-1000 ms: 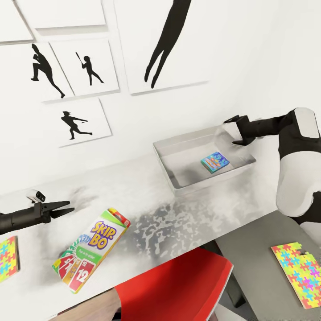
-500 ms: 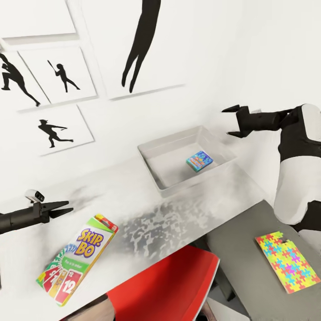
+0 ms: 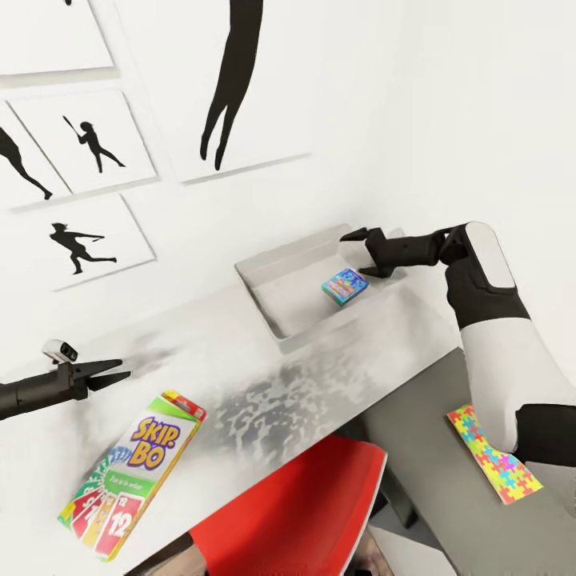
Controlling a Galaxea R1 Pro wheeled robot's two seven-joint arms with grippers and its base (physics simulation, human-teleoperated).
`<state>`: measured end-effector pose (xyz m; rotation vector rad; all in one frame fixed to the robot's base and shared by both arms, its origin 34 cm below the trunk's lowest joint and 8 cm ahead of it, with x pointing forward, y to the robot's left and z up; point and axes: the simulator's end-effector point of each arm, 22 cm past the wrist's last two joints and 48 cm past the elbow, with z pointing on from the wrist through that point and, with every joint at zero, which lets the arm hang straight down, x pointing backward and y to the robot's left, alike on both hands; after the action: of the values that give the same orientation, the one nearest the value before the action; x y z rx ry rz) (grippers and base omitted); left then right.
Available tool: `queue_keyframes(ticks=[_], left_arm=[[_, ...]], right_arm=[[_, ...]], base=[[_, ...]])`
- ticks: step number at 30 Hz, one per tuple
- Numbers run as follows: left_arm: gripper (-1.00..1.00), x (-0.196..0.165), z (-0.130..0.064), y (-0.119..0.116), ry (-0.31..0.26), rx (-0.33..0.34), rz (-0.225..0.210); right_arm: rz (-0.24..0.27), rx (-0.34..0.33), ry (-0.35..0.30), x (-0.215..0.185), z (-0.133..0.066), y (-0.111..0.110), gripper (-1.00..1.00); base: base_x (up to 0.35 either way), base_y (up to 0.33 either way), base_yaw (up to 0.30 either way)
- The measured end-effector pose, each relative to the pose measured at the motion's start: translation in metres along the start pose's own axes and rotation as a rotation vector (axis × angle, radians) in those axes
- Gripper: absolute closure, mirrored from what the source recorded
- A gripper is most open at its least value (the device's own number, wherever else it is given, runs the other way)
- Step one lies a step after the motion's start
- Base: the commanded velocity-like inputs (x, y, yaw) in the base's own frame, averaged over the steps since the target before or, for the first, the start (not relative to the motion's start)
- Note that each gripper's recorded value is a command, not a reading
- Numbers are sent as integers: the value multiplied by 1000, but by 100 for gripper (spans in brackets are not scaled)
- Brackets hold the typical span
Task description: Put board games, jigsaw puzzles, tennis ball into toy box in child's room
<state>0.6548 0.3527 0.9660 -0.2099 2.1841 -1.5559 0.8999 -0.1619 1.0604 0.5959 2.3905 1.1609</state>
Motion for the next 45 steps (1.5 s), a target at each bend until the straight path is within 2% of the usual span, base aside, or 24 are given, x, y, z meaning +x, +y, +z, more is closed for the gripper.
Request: queue_keyframes(ticks=[9,20,35,45], left_arm=[[-100,-6,-6,-1,-25,2,4],[-100,-9,-8,-2,-40,4,6],[-100,-11,-11,-3,-46,3,9],[-100,-13,-13,-7,-50,4,19]], right_arm=[[12,14,43,24,11,-16,-100],[20,20,46,26,11,-26,-100],[58,-70,70,48,15,-34,-100],[23,-118,40,45,-1,-23,-100]], base=[[-82,96,-6],[-100,17,-1],[-99,13,0],[-42,6,-37]])
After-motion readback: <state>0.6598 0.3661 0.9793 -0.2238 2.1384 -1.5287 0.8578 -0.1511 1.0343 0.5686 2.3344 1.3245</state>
